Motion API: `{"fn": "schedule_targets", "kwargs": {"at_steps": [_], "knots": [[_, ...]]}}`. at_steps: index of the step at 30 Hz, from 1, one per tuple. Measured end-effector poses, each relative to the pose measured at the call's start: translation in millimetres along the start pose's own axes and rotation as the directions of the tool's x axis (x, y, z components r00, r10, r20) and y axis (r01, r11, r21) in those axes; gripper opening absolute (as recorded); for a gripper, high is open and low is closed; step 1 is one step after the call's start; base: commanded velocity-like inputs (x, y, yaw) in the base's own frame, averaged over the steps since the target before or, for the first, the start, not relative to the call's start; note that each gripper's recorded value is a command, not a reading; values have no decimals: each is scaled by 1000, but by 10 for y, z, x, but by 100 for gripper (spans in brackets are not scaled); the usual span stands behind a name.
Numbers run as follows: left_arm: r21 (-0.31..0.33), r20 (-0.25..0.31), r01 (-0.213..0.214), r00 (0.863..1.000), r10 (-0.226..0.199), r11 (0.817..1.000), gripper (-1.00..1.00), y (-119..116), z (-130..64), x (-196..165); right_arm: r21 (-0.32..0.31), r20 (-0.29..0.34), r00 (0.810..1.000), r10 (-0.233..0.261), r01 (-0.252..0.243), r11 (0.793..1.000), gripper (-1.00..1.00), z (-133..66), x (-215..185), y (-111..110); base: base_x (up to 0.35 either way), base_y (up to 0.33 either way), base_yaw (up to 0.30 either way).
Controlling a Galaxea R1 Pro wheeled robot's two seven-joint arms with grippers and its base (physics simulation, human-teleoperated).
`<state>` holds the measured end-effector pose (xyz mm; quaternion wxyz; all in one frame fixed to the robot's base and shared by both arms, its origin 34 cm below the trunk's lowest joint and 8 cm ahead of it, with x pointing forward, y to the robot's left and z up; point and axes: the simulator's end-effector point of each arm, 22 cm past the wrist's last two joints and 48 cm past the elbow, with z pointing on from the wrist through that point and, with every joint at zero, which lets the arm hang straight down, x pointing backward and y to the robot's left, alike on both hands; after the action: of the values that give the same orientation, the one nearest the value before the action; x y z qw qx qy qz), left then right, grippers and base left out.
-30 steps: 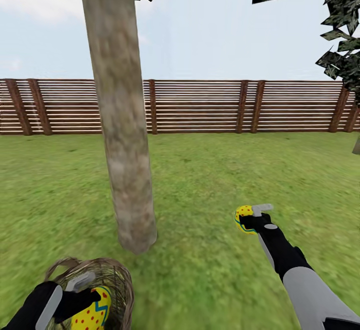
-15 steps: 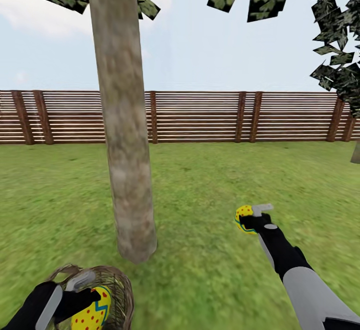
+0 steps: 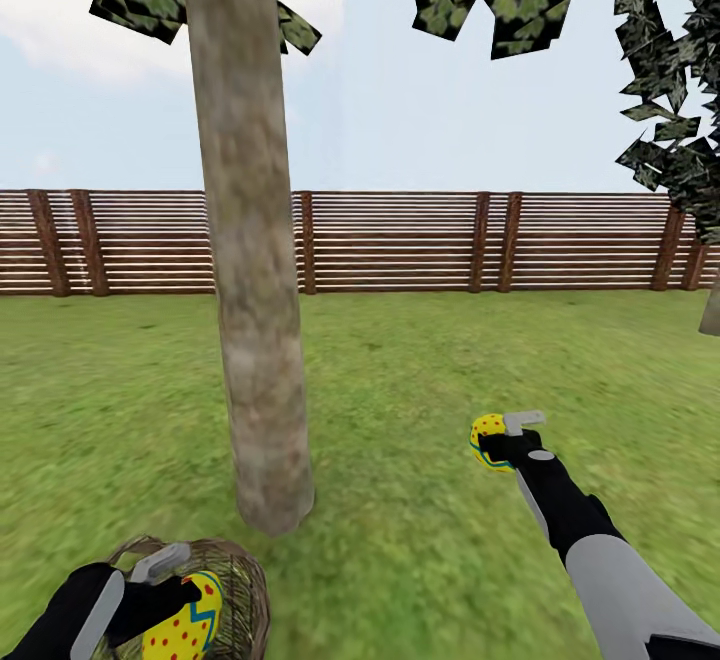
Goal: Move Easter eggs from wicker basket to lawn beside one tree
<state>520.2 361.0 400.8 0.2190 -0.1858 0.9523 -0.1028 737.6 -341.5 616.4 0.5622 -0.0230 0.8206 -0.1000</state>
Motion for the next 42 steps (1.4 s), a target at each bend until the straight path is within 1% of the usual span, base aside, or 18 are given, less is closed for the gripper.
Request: {"fn": "schedule_targets", "kwargs": {"at_steps": [7, 10, 13, 41, 42], "knots": [[6, -4, 0, 1000, 0, 1000, -100, -81, -108, -77, -1, -4, 1000, 0, 0, 1000, -100, -11, -140, -23, -232, -124, 0], [15, -7, 1, 1000, 0, 1000, -100, -167, -140, -90, -1, -4, 1000, -1, 1, 1000, -100, -19, -209, -32, -226, -190, 0], [15, -7, 0, 1000, 0, 1000, -100, -205, -185, -123, -1, -4, 1000, 0, 0, 1000, -100, -27, -278, -40, -175, -184, 0], [14, -9, -1, 1000, 1, 1000, -100, -416, -663, -468, -3, -7, 1000, -1, 1, 1000, -100, -109, -879, -138, -2, -9, 0], [14, -9, -1, 1000, 1, 1000, -100, -423, -680, -480, -7, -23, 1000, -7, 7, 1000, -100, -109, -847, -120, 0, 0, 0]]}}
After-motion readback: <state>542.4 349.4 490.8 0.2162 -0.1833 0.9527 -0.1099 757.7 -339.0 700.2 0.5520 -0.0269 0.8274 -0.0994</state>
